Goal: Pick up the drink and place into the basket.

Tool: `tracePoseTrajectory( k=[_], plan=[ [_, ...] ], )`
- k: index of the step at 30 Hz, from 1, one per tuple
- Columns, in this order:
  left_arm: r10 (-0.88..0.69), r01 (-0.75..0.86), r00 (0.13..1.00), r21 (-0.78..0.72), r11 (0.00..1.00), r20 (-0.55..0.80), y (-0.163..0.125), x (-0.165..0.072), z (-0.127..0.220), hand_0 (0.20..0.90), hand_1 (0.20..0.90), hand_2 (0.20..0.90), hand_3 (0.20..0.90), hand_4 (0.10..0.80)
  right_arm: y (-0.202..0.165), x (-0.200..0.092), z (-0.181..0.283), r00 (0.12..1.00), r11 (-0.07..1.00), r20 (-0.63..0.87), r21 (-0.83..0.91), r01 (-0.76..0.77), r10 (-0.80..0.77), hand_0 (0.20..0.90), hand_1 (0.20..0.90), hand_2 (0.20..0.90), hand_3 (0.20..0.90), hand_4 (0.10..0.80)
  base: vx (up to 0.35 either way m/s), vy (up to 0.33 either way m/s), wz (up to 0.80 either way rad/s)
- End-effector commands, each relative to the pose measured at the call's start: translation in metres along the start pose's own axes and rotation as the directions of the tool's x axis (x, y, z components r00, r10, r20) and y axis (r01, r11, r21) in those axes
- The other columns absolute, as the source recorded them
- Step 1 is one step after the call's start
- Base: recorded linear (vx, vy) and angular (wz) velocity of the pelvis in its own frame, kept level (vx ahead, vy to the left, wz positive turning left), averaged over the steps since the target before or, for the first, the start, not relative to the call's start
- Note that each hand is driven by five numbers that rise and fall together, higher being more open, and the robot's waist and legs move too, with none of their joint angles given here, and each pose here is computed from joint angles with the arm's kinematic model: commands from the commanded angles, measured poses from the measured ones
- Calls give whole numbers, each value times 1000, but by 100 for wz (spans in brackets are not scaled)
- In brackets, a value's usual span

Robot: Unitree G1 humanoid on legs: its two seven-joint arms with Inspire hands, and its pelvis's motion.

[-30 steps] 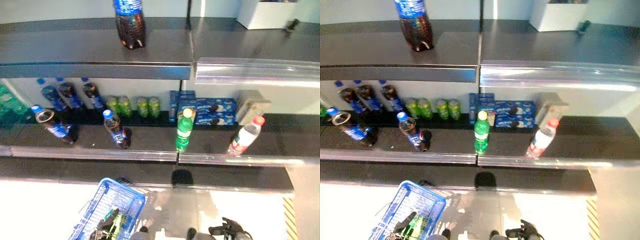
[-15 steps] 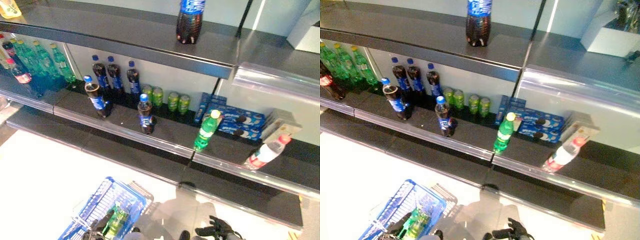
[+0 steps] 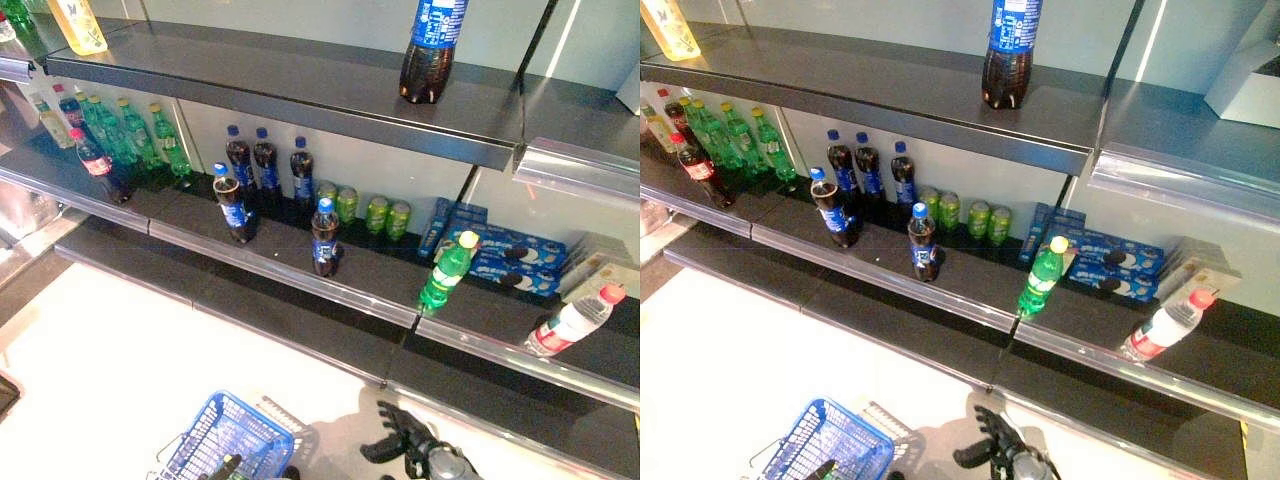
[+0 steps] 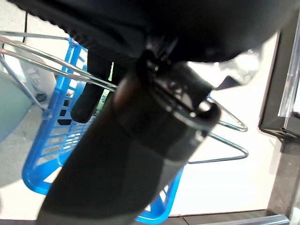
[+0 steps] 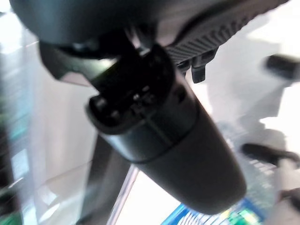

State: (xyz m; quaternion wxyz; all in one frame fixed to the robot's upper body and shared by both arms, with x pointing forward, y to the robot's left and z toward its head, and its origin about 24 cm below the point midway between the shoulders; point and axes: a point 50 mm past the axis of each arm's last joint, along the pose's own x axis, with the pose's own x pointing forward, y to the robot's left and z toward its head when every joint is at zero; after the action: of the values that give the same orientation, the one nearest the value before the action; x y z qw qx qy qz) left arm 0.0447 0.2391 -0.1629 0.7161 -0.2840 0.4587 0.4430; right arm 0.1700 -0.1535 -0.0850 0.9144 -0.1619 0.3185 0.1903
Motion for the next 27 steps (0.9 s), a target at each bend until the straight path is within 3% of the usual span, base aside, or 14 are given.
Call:
tracePoseTrajectory(
  k=[1,6,12,15,19,23,27],
  plan=[
    [-191,189,963,28,982,192,-48,-2,47,300,300,300,200,100,-33,-18,90,905,989,426,-133,68,-5,900,900,900,900,800,-25,-66,-6],
    [-191,191,964,16,981,185,-45,-3,36,300,300,300,200,100,-64,-59,157,690,965,722,-137,225,-59,900,900,900,900,800,-6,-17,-2],
    [-169,171,971,0,985,172,-39,-4,24,300,300,300,200,100,-95,-103,202,393,903,886,65,424,-248,900,900,900,900,800,22,-1,-5],
    [-145,147,977,-5,989,155,-30,-4,16,300,300,300,200,100,-106,-126,217,208,855,916,212,473,-342,900,900,900,900,800,45,15,2],
    [-147,144,981,30,989,129,-25,-3,12,300,300,300,200,100,-114,-150,223,52,800,910,334,499,-412,900,900,900,900,800,7,58,7],
    [-135,133,985,26,991,112,-22,-3,3,300,300,300,200,100,-118,-154,228,-59,726,863,456,515,-501,900,900,900,900,800,38,183,17],
    [-152,152,977,14,988,151,-24,-4,12,300,300,300,200,100,-120,-153,214,-85,660,772,590,465,-630,900,900,900,900,800,47,124,-2]
  ],
)
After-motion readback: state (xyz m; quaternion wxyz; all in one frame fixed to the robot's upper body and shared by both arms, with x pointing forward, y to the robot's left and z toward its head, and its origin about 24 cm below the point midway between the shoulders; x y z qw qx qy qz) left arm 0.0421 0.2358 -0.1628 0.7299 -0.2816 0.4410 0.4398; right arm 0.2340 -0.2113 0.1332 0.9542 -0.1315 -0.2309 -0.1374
